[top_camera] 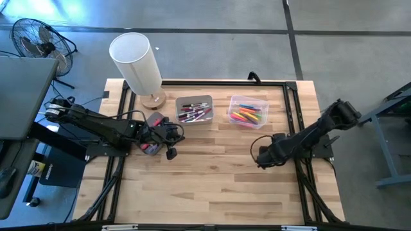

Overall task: Pick & Place Markers
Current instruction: Put the purple highlighter pen into the black bin

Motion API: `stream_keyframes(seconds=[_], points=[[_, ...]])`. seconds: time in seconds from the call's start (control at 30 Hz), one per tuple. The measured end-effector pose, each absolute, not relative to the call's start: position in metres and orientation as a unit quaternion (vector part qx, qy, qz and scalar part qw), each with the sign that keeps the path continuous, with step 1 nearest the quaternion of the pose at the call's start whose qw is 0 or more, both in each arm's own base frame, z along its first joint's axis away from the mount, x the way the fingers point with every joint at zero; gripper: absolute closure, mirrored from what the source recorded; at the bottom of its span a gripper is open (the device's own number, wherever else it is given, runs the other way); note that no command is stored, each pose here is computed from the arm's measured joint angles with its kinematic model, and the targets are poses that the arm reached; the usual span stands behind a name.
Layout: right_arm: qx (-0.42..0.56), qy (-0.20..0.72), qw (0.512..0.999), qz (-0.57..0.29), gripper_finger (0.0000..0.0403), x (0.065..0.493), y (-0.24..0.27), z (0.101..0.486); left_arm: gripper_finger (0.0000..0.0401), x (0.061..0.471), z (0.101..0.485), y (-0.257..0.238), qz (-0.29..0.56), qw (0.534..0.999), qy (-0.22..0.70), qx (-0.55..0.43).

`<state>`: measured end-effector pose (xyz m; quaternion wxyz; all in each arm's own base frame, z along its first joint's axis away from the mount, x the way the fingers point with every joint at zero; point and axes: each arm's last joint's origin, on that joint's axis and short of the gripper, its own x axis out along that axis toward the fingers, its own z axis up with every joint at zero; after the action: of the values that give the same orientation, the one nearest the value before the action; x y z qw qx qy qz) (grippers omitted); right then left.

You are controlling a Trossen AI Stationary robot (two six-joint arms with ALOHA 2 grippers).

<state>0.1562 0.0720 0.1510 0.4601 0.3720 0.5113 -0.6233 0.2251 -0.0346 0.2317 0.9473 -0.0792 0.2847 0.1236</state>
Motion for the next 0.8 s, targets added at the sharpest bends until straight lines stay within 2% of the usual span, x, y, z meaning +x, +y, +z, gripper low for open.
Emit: stream_keyframes(seconds=[0.13,0.47,0.8], points=[[0.354,0.504,0.444,-0.651,0.0402,0.157,0.077,0.148,0.04,0.225,0.232,-0.035,0.123,0.948,0.284,-0.08],[0.321,0.54,0.344,-0.698,0.0403,0.155,0.093,0.138,0.04,0.225,0.232,-0.035,0.112,0.948,0.286,-0.084],[0.286,0.551,0.311,-0.72,0.0403,0.158,0.099,0.116,0.04,0.225,0.232,-0.036,0.11,0.948,0.288,-0.084]])
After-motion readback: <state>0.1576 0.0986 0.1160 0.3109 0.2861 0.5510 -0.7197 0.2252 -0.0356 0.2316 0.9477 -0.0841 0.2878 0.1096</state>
